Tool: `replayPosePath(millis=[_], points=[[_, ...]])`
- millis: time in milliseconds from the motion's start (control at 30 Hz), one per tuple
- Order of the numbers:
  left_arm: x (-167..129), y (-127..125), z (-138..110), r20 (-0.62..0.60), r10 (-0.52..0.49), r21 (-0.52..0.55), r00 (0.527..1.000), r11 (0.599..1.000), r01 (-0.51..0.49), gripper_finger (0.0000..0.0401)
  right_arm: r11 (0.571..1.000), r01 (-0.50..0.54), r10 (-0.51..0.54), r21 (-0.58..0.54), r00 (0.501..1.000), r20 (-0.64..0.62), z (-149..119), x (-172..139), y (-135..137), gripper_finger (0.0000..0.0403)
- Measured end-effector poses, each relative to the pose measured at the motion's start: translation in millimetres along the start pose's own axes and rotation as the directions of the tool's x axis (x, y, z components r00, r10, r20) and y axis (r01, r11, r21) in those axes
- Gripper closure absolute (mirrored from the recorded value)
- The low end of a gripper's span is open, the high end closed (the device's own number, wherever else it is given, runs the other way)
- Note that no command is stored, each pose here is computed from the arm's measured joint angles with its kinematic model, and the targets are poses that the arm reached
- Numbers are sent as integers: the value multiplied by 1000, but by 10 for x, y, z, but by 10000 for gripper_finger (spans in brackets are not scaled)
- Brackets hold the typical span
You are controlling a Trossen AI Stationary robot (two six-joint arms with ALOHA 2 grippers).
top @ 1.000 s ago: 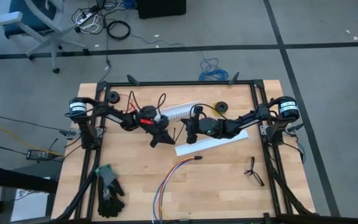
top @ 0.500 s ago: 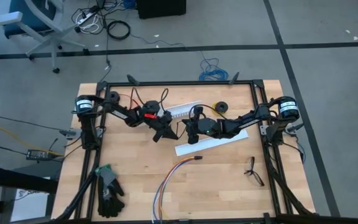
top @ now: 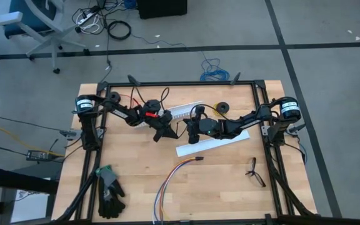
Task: Ziptie cables
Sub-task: Wrap the cables together using the black zip tie
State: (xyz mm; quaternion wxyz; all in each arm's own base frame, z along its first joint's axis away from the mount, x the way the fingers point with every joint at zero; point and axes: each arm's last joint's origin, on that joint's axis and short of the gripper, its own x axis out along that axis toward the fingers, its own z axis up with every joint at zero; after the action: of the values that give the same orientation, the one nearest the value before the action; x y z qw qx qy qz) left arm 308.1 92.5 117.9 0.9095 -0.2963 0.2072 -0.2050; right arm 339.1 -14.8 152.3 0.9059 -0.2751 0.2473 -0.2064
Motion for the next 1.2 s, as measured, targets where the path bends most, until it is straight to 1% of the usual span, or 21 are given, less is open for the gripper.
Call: replayPosePath(millis=[300, 400, 567, 667, 900, 1067, 1200], points=[[-1, -15, -2, -16, -47, 31, 999, 998, 47, 401, 1000, -5, 5, 7, 1000, 25, 40, -29, 38, 403], [-1, -17, -3, -19, -54, 50, 998, 997, 55, 401, 1000, -7, 7, 4, 999, 47, 60, -30, 32, 403], [-1, -19, -3, -21, -61, 51, 998, 997, 62, 401, 999, -27, 29, -21, 993, 110, 108, -33, 20, 403], [-1, -19, -3, -21, -61, 52, 998, 997, 62, 401, 999, -35, 38, -26, 992, 122, 115, -33, 21, 403], [-1, -26, 12, -11, -65, 66, 998, 996, 66, 401, 997, -56, 60, -45, 994, 95, 83, -30, 39, 403], [-1, -28, 15, -8, -66, 66, 998, 996, 67, 401, 998, -9, 12, -68, 999, 42, 53, -28, 34, 403], [-2, -28, 16, -8, -66, 67, 998, 996, 66, 401, 995, -1, 4, -101, 1000, 27, 41, -27, 34, 403]])
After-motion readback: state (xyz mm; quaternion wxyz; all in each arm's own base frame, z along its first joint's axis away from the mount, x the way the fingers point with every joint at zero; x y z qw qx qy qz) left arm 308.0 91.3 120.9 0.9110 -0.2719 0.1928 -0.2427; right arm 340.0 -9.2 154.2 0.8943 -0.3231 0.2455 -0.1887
